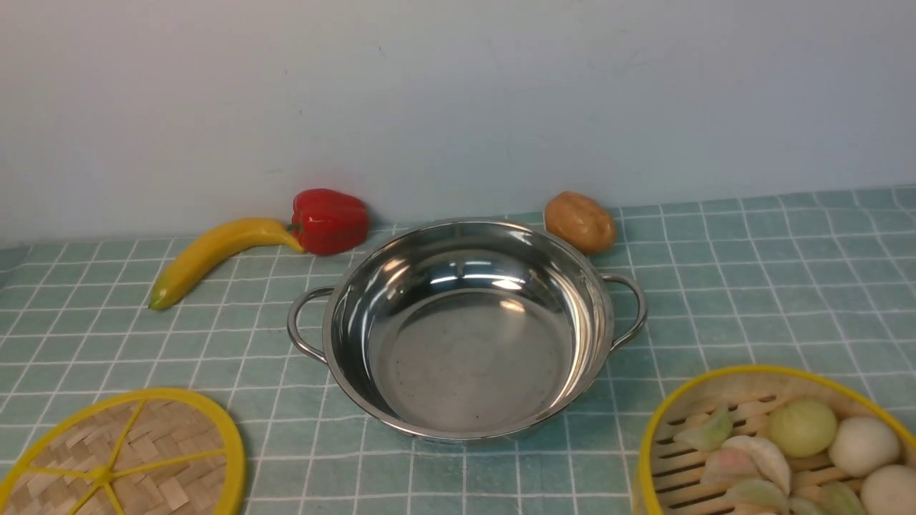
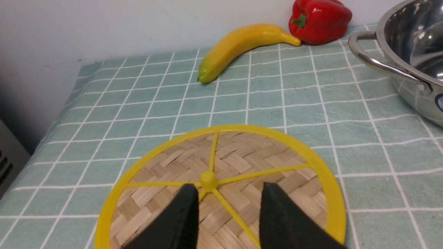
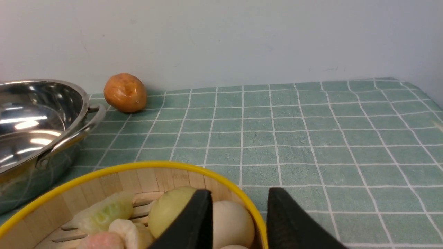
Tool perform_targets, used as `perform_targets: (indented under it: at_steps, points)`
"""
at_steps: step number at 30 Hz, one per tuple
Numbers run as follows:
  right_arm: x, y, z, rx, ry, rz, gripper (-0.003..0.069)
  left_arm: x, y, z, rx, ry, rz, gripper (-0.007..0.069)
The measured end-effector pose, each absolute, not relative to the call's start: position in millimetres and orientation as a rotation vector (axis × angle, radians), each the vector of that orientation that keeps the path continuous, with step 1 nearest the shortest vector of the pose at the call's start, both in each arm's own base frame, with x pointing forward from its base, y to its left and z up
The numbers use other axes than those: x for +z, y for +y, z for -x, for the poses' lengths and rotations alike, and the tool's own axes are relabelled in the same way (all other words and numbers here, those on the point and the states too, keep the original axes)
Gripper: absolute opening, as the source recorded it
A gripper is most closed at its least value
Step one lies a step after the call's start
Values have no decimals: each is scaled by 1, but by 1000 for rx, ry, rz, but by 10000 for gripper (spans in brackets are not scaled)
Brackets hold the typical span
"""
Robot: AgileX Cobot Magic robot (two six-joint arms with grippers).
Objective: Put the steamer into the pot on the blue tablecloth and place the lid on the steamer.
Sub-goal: 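Reach for and grasp the rim of the bamboo steamer holding the buns with the right gripper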
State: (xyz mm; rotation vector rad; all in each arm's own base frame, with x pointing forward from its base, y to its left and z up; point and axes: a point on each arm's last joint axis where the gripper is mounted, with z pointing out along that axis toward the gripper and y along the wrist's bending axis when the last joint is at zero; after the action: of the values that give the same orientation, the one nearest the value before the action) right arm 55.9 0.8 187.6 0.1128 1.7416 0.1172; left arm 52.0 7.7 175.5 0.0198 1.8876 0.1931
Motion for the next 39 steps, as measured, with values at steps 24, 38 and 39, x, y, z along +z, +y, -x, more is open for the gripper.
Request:
perform_targets:
  at_steps: [24,38,39]
  points:
    - [381,21,37,529,1519,-115,243,176,8,-52,193,1886,-20,243]
    - [367,55,42,986,1848,14,243,176,8,-52,193,1885,-20,243]
    - [368,56,37,992,1869,29,243,176,8,-52,194,1885,-21,243]
